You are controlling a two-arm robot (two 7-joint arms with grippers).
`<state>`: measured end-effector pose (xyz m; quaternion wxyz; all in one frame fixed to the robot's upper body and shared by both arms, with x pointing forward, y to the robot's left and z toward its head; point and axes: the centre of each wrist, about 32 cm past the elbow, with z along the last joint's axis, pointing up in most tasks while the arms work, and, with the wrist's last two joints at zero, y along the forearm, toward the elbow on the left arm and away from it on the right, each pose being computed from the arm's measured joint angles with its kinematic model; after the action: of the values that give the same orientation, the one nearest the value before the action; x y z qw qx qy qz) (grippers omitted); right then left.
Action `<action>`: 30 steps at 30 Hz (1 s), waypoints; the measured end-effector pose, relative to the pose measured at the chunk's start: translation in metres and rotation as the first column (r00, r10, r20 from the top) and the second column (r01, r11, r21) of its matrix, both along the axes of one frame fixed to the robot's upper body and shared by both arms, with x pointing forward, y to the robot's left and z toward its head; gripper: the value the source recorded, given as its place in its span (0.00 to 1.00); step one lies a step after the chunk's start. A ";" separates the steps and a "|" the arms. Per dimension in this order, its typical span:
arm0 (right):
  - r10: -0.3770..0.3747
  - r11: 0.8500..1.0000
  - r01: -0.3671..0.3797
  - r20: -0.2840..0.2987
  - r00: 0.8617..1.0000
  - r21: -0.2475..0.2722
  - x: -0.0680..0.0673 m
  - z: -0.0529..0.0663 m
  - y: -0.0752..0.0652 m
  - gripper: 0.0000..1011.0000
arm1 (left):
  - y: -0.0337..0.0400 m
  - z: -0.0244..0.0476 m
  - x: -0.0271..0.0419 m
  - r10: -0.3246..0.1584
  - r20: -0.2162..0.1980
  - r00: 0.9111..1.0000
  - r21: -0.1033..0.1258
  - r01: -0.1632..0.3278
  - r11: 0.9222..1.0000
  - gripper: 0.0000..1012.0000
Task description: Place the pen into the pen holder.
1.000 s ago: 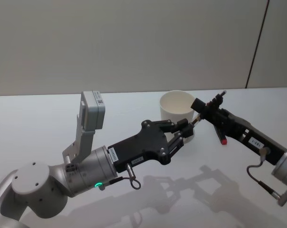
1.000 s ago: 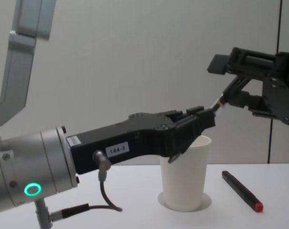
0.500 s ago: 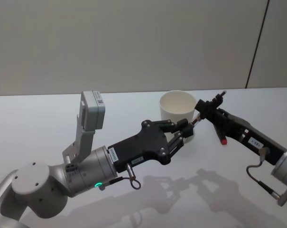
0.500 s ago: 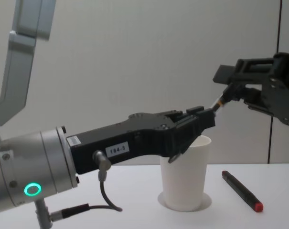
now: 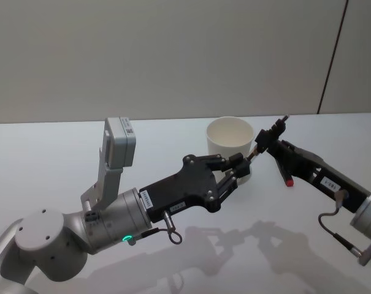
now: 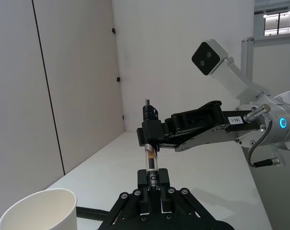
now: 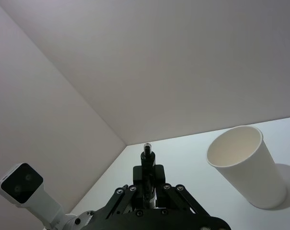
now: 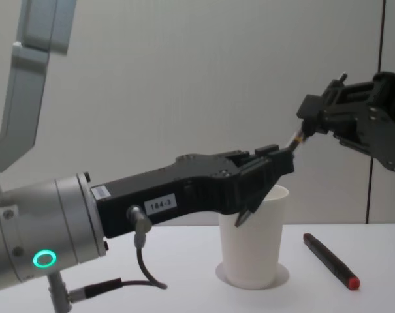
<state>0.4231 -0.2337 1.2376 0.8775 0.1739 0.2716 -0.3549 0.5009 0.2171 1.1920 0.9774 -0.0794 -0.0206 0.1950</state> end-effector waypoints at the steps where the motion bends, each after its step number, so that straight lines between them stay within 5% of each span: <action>1: 0.000 1.000 0.000 0.000 1.000 0.000 0.000 0.000 0.000 0.13 | 0.0000 0.0000 0.0000 0.000 0.000 1.000 0.000 0.000 1.000 0.14; 11: 0.001 1.000 -0.001 0.000 1.000 0.001 0.000 0.000 0.000 0.13 | 0.0000 0.0000 0.0000 0.000 0.000 1.000 0.001 0.000 1.000 0.16; 30: 0.000 1.000 0.000 0.000 1.000 0.000 0.000 0.000 0.000 0.13 | 0.0000 0.0000 0.0000 0.000 0.000 1.000 0.000 0.000 1.000 0.76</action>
<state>0.4231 -0.2337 1.2377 0.8776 0.1742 0.2716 -0.3546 0.5009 0.2170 1.1920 0.9773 -0.0794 -0.0207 0.1951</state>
